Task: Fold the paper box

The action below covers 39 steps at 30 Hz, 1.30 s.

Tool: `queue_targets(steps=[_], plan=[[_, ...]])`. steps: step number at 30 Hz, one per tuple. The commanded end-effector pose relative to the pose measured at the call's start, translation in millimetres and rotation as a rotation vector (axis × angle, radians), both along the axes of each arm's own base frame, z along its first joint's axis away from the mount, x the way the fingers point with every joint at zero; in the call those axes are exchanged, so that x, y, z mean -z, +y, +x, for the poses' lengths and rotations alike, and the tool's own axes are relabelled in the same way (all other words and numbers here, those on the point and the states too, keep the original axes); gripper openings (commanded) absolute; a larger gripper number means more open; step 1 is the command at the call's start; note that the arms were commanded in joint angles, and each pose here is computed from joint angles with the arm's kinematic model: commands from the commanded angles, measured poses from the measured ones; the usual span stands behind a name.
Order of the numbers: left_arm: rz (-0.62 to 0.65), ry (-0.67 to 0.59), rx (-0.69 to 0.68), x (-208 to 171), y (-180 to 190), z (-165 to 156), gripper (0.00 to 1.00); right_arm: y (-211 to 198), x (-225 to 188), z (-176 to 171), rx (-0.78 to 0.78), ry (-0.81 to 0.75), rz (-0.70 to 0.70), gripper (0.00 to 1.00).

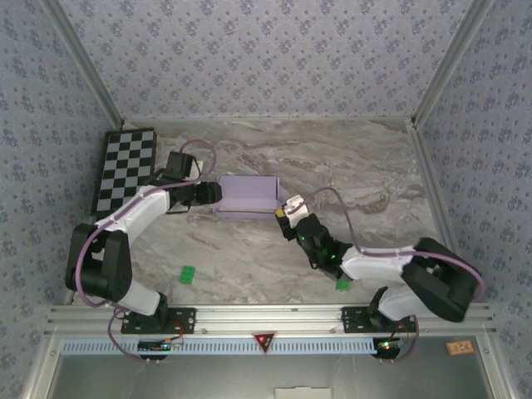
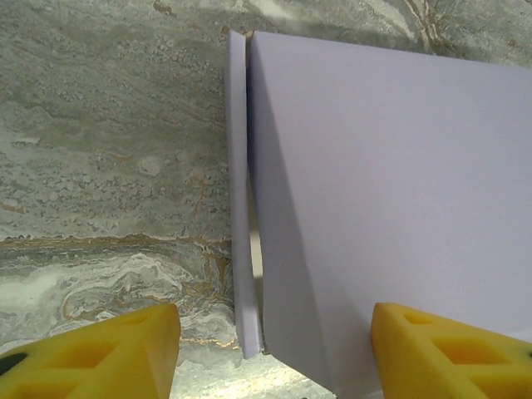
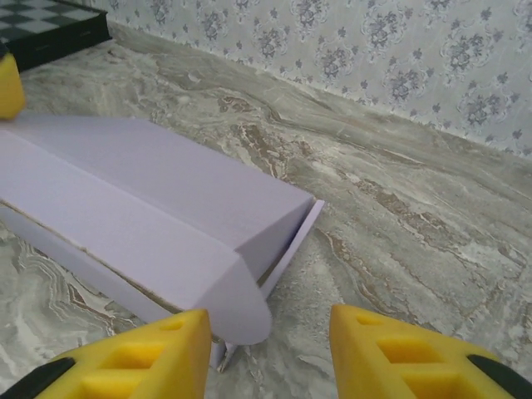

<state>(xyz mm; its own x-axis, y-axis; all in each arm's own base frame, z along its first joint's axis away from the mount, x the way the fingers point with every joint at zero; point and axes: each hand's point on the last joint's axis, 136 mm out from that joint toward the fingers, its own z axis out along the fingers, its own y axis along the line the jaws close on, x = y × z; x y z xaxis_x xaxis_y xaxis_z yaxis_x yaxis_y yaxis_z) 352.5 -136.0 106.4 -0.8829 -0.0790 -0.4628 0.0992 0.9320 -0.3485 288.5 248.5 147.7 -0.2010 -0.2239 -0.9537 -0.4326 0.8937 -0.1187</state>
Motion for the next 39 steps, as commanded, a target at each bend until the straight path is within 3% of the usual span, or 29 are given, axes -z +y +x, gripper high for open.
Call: queue_targets(steps=[1,8,18,30,39], plan=[[0.002,0.026,-0.001,10,1,-3,0.62,-12,7,-7,-0.004,0.146,0.011,0.43],[0.006,0.045,-0.002,20,2,-5,0.62,-20,-15,9,-0.004,0.313,0.13,0.49],[0.022,0.086,0.0,36,4,-9,0.62,-12,-4,42,0.053,0.631,0.29,0.49],[0.017,0.131,-0.001,54,2,-14,0.61,8,28,56,0.034,0.874,0.274,0.53],[-0.031,0.143,-0.008,50,-5,-22,0.61,13,44,64,0.039,0.953,0.267,0.56]])
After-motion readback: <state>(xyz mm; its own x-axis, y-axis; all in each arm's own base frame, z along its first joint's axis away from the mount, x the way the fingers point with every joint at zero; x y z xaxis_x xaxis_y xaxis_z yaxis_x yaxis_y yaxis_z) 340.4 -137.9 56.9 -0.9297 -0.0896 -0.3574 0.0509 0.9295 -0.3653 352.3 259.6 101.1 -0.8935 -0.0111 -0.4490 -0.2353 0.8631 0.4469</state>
